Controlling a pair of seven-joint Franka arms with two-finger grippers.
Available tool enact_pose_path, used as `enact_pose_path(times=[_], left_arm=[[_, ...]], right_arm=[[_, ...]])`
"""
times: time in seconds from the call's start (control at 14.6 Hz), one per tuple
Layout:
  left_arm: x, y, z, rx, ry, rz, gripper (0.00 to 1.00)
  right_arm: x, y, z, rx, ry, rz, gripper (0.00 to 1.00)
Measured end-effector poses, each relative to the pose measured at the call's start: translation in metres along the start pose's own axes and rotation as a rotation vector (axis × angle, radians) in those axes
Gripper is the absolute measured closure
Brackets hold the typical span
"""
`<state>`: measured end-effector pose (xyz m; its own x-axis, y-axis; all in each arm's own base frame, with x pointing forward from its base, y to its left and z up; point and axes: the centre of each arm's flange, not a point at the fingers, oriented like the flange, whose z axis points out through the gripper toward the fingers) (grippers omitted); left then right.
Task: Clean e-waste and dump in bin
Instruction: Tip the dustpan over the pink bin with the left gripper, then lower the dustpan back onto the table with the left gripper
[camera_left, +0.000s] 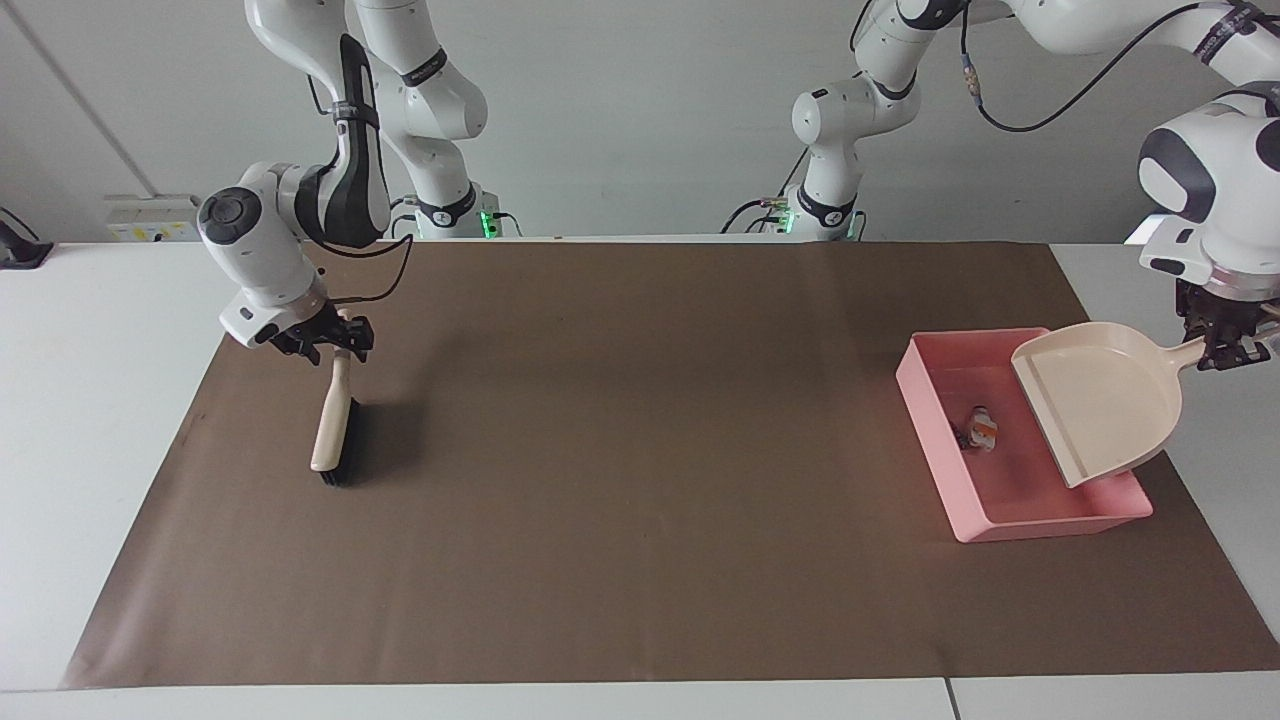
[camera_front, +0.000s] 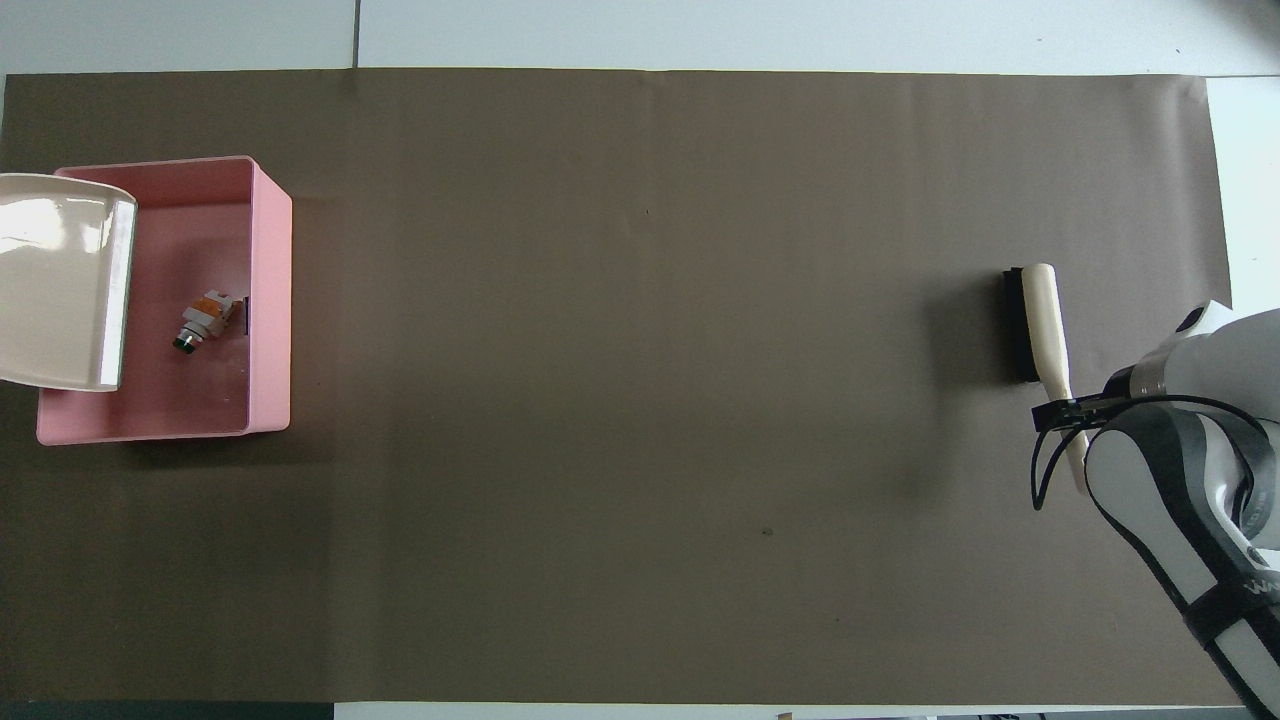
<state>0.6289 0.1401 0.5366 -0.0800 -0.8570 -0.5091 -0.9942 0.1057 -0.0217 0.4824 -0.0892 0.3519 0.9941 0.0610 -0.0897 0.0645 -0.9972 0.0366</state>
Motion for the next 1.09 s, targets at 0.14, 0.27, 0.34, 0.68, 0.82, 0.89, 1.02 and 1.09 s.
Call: enact_pose_path(times=[0.14,0.27,0.34,0.68,0.82,0.89,1.02,1.09], left_arm=[[0.015,-0.007,-0.01,0.011,-0.068,0.024,0.67],[0.021,-0.011,-0.017,0.018,-0.126,0.057,0.67],[0.022,-0.012,-0.02,0.021,-0.14,0.063,0.67],[0.022,0.0,-0.062,0.004,-0.09,0.033,0.67],[0.027,0.012,-0.086,0.013,0.042,0.003,0.67],[0.027,0.018,-0.094,0.012,0.104,-0.004,0.67],[0.034,0.027,-0.104,0.006,0.214,-0.007,0.67],[0.04,0.03,-0.104,0.003,0.254,-0.003,0.67]], right_arm=[[0.013,0.009,-0.031,-0.014,0.056,0.012,0.0],[0.027,0.027,-0.077,-0.033,0.129,0.039,0.0],[0.032,0.031,-0.101,-0.041,0.161,0.045,0.0],[0.032,-0.002,-0.211,-0.029,0.163,0.214,0.0],[0.024,-0.016,-0.256,-0.023,0.141,0.271,0.0],[0.02,-0.017,-0.274,-0.022,0.127,0.287,0.0],[0.015,-0.016,-0.297,-0.019,0.1,0.299,0.0],[0.017,-0.017,-0.301,-0.015,0.086,0.297,0.0]])
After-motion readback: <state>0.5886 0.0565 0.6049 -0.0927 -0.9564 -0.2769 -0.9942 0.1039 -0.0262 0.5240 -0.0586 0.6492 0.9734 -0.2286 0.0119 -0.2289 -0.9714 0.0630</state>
